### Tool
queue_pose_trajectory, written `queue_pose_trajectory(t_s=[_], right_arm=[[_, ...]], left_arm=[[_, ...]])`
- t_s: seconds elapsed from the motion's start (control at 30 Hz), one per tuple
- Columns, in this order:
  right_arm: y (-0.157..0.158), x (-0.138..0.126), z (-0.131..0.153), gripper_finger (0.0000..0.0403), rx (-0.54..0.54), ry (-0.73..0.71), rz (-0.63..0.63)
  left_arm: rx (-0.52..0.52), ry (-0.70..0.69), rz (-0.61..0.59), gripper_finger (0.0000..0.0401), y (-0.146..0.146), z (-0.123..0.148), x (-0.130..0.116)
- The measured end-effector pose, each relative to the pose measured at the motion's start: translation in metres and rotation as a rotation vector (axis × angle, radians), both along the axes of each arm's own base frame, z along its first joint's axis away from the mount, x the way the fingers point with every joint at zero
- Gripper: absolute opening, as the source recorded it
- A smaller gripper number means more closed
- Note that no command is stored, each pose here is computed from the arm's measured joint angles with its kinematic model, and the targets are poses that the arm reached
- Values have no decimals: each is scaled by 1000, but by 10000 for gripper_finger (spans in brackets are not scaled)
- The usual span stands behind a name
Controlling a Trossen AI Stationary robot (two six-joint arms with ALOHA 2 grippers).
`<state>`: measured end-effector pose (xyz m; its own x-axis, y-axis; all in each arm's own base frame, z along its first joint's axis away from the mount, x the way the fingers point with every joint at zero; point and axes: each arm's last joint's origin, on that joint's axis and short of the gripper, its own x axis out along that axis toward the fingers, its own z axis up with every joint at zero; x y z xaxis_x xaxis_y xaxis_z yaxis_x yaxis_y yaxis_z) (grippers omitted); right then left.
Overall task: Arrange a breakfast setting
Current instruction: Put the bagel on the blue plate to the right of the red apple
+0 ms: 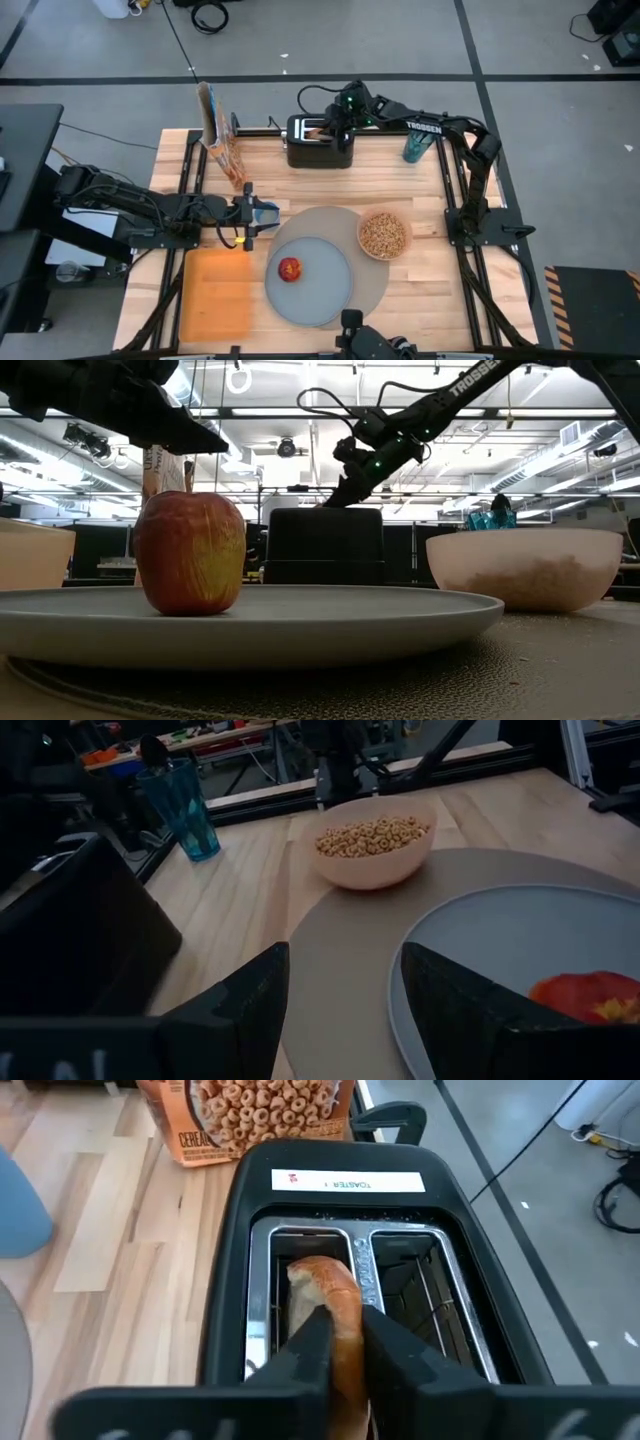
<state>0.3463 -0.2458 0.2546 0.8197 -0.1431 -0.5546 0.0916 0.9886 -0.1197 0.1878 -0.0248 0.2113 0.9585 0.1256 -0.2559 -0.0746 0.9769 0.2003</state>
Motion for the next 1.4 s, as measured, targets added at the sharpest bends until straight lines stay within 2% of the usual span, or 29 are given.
queue_pose_trajectory(t_s=[0.07,0.27,0.43,0.53,0.7,0.77,0.87,0.97,1.03,1.27,1.4], right_arm=[[-1,-1,0,31,10,-2,9],[1,-1,8,30,-10,-28,10],[4,-5,53,28,-96,-133,4],[9,-10,70,28,-102,-138,4],[33,-24,124,28,-172,-243,34],[46,-29,138,28,-155,-277,75],[66,-35,143,41,-29,-270,177],[89,-33,141,43,91,-223,264],[105,-24,130,39,149,-169,295],[167,3,62,38,327,10,422],[195,13,22,39,443,22,420]], left_arm=[[0,2,0,203,0,0,0],[0,3,0,203,0,0,0],[-4,2,1,203,0,0,0],[-4,2,1,203,0,0,0],[-4,2,1,203,0,0,0],[-4,2,1,203,0,0,0],[-4,2,1,203,0,0,0],[-4,0,1,203,0,0,0],[-5,-11,1,203,0,1,0],[22,-9,0,203,0,1,0],[23,-39,0,203,0,8,-1]])
